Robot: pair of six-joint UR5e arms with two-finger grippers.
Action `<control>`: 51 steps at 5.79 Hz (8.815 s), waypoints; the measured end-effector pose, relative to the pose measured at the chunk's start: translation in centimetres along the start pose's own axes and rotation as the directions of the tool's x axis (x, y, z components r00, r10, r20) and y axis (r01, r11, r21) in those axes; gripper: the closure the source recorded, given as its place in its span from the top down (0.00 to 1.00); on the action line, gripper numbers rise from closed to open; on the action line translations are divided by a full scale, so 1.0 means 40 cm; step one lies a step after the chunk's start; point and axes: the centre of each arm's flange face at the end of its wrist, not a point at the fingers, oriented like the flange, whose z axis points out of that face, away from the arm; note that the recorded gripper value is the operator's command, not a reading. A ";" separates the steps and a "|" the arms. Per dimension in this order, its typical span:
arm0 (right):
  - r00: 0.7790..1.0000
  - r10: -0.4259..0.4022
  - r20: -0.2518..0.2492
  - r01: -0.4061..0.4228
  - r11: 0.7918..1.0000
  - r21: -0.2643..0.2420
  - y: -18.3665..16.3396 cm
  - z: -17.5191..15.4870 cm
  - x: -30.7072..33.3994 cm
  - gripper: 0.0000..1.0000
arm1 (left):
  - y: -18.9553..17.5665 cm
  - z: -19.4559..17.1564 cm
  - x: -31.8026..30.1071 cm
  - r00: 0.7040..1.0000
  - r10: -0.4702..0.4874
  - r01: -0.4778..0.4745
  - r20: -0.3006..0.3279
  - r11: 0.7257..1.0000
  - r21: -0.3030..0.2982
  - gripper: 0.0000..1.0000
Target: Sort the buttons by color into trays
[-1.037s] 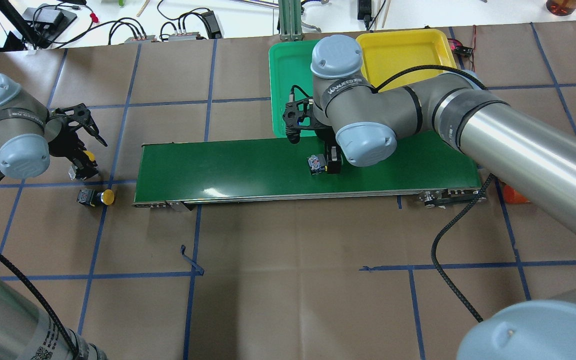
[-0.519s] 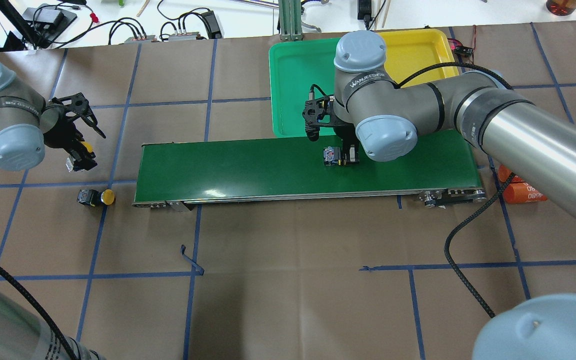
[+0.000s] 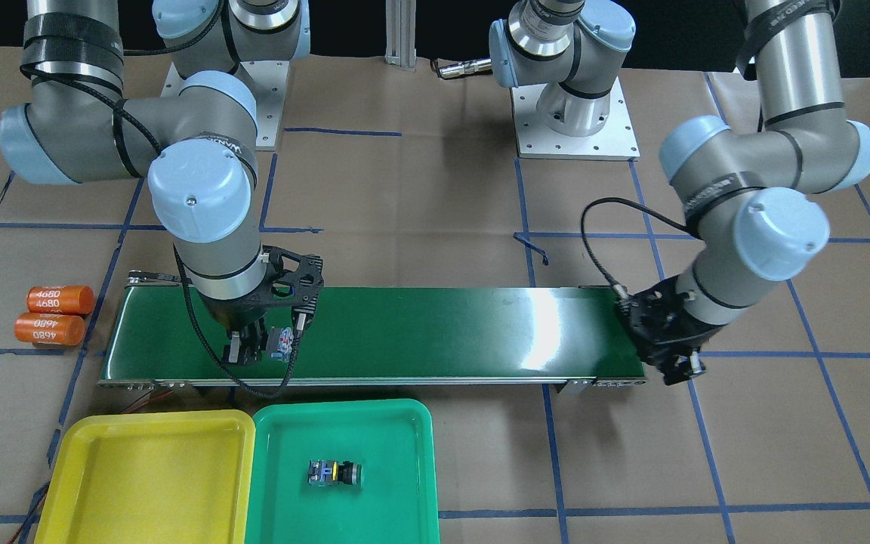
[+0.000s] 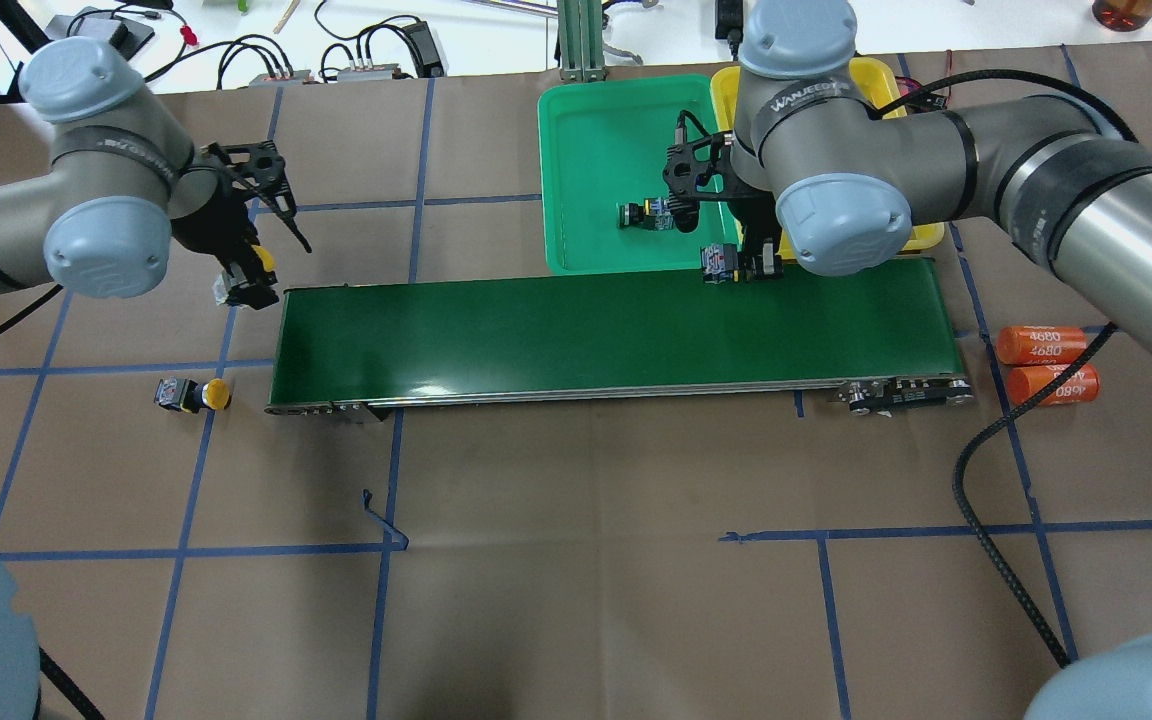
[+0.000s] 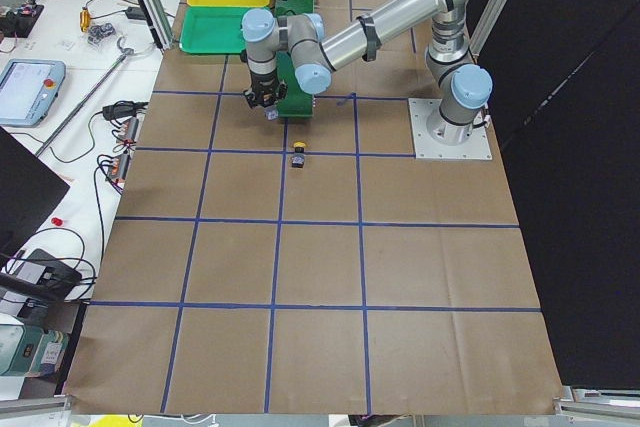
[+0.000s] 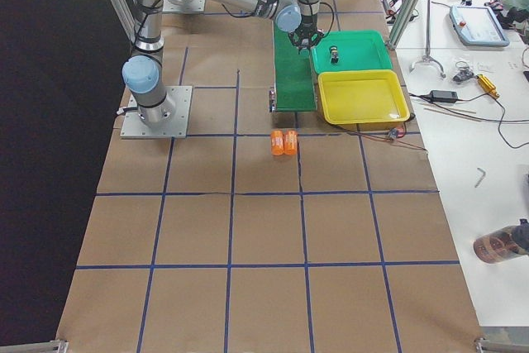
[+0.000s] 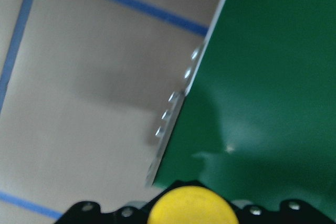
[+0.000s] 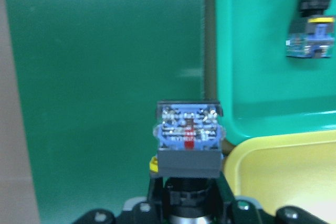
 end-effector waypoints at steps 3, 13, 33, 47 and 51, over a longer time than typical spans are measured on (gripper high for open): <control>0.990 0.008 -0.137 -0.002 0.999 0.046 -0.059 0.096 0.286 1.00 | -0.194 0.035 0.152 0.985 0.161 -0.164 -0.067 0.985 -0.055 0.56; 0.972 0.004 0.236 -0.005 1.000 0.006 -0.012 -0.205 -0.042 1.00 | 0.323 -0.012 0.068 0.989 0.093 -0.099 -0.116 0.994 -0.054 0.73; 0.995 -0.089 -0.050 0.087 0.995 -0.044 0.214 0.023 0.103 0.12 | -0.052 0.008 0.175 0.962 0.272 -0.272 0.006 0.962 0.008 0.99; 0.993 -0.033 0.114 0.028 0.999 0.044 -0.202 -0.113 -0.119 1.00 | -0.181 -0.604 0.331 0.260 -0.966 0.957 -0.005 0.257 0.133 0.99; 0.996 -0.022 0.089 0.017 0.999 0.046 -0.376 0.098 -0.180 1.00 | -0.156 -0.616 0.323 0.239 -0.971 0.961 -0.008 0.235 0.144 0.99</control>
